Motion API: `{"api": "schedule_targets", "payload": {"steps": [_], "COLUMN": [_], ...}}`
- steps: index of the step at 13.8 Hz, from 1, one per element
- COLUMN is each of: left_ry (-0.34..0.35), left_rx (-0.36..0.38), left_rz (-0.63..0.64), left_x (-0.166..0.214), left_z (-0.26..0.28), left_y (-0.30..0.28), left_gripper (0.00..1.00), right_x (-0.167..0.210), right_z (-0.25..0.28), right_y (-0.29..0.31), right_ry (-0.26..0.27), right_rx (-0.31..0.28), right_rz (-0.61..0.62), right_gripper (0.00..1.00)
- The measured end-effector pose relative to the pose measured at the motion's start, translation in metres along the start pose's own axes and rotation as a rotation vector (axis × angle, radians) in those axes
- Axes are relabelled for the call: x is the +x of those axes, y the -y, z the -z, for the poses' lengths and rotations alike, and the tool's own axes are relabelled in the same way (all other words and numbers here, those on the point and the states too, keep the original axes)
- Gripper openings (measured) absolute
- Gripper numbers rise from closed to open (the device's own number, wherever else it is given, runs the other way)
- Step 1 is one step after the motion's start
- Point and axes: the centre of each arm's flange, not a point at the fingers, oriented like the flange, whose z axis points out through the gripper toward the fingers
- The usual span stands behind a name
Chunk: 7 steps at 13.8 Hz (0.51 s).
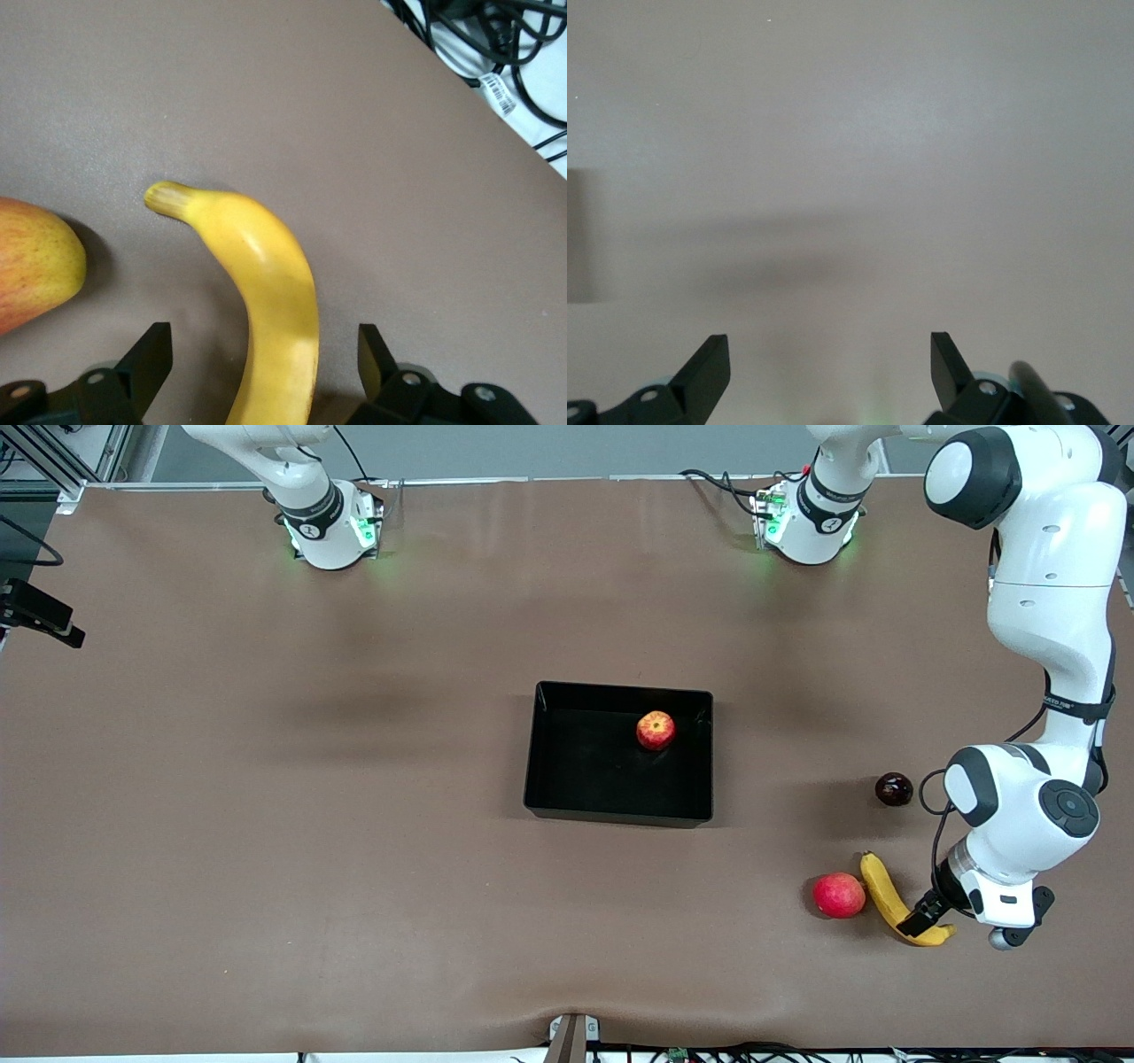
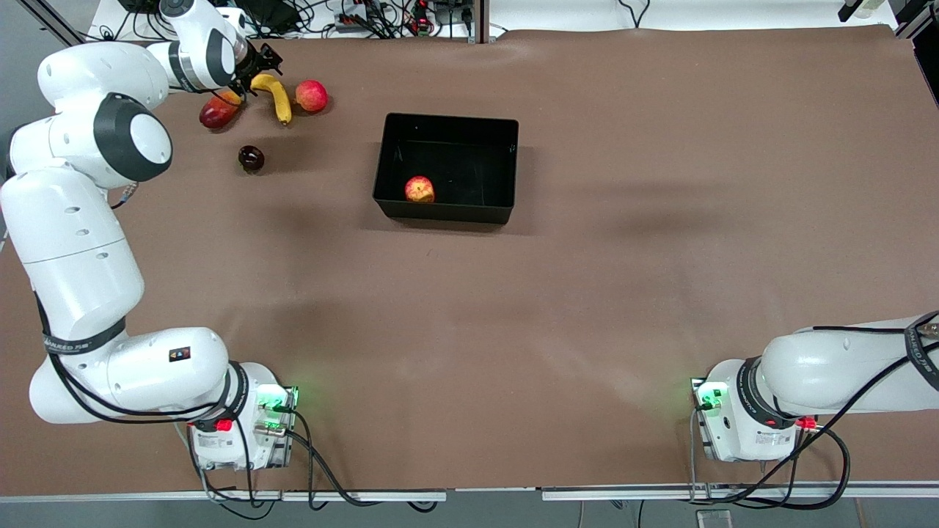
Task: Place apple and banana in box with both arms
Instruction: 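Move the left gripper back to the yellow banana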
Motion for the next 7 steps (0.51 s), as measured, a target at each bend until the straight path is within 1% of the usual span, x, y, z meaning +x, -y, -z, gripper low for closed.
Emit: {"api": "schedule_targets", "payload": {"steps": [2,5,6,7], "left_ry": [0.008,0.021,0.025,0.028], "left_rx": [0.004,0.007,0.008,0.009], "left_rz": [0.002,0.011,0.013,0.014], "left_x": [-0.002,-0.006,-0.008,-0.01], "left_z": [-0.006,-0.016,-0.021,-0.025], "left_y": [0.002,0.005,0.007,0.008], "left_gripper": [0.93,0.91,0.84,0.71], "right_x": [0.0,0.0,0.0,0.0], "right_z": [0.0,0.0,0.0,0.0], "right_y": [-0.001,-0.001,-0.001,-0.001], "right_ry": [0.0,0.0,0.0,0.0], "right_rx": [0.0,0.0,0.0,0.0], "right_rz": [-0.001,-0.002,-0.002,-0.002], "right_gripper": [1.0,1.0,1.0,1.0]}}
